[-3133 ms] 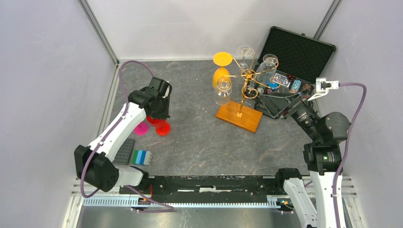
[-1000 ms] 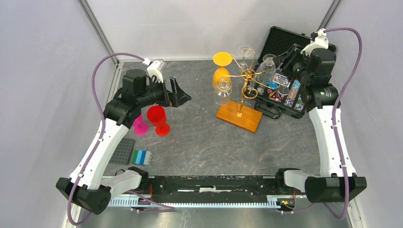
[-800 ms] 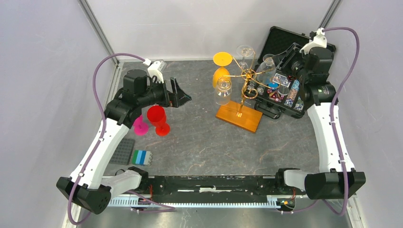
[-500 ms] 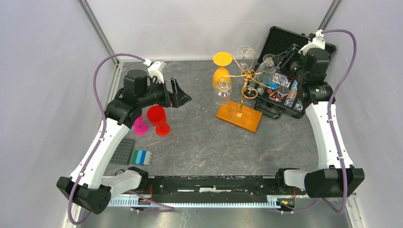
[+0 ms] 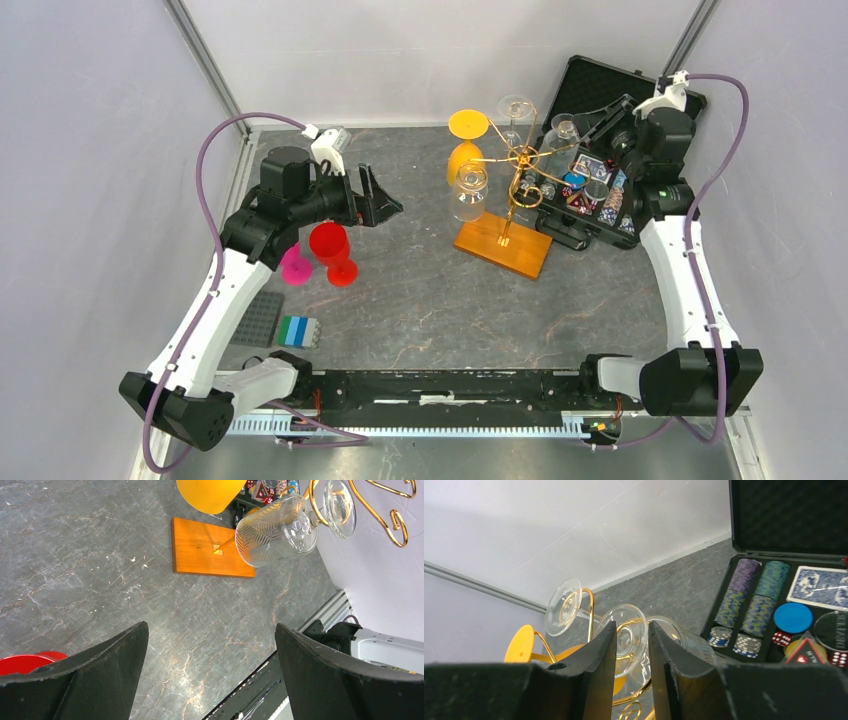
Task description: Take the wine glass off the wine glass rack
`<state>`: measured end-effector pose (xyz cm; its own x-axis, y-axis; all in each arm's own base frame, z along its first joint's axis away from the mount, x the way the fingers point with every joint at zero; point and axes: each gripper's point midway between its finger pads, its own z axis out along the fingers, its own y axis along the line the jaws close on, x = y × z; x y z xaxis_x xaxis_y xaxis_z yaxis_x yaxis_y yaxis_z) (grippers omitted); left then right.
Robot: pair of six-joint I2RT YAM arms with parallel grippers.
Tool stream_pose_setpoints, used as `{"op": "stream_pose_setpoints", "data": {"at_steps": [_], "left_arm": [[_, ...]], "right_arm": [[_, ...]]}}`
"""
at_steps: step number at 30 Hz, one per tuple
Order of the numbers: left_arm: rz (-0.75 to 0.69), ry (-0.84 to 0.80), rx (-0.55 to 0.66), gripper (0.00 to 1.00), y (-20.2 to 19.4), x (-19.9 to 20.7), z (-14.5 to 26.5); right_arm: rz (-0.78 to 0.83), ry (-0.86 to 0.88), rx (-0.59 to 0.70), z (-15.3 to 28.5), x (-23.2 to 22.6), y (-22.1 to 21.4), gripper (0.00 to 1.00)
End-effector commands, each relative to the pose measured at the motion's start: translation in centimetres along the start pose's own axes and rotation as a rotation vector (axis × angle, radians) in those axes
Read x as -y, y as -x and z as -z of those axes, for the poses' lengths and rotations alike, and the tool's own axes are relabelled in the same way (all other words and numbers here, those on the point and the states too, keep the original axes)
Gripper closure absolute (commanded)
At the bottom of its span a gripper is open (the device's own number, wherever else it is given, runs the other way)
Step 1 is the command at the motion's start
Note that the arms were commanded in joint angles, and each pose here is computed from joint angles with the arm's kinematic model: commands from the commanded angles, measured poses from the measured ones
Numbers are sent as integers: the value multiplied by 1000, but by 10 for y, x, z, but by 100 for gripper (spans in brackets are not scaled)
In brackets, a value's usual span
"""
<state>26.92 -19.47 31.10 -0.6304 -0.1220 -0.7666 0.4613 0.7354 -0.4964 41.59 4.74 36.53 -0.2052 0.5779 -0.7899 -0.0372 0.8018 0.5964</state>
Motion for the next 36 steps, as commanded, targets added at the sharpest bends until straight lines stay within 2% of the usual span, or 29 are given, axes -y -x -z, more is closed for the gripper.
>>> {"op": "stream_pose_setpoints", "data": {"at_steps": [1,13,17,21,24,30,36], "left_arm": [[-18,-21,20,0,6,5,3],[-22,-16,19,0,4,4,4],[-24,-9,18,0,3,2,5],[-25,0,16,0,2,0,4],[-22,4,13,0,1,-1,3],[-17,4,16,0,1,-1,3],[-15,3,18,0,0,-1,3]], "right_arm": [[-112,69,-6,2,-9,-4,66],[-325,181,-35,6,-22,-11,68],[-321,201,-62,9,-29,-9,66],[-293,153,-120,13,-27,-15,61],[-272,124,-123,15,-23,-14,60],[-309,122,-133,7,-19,-20,63],[-367,134,-73,2,-14,-19,67]]}}
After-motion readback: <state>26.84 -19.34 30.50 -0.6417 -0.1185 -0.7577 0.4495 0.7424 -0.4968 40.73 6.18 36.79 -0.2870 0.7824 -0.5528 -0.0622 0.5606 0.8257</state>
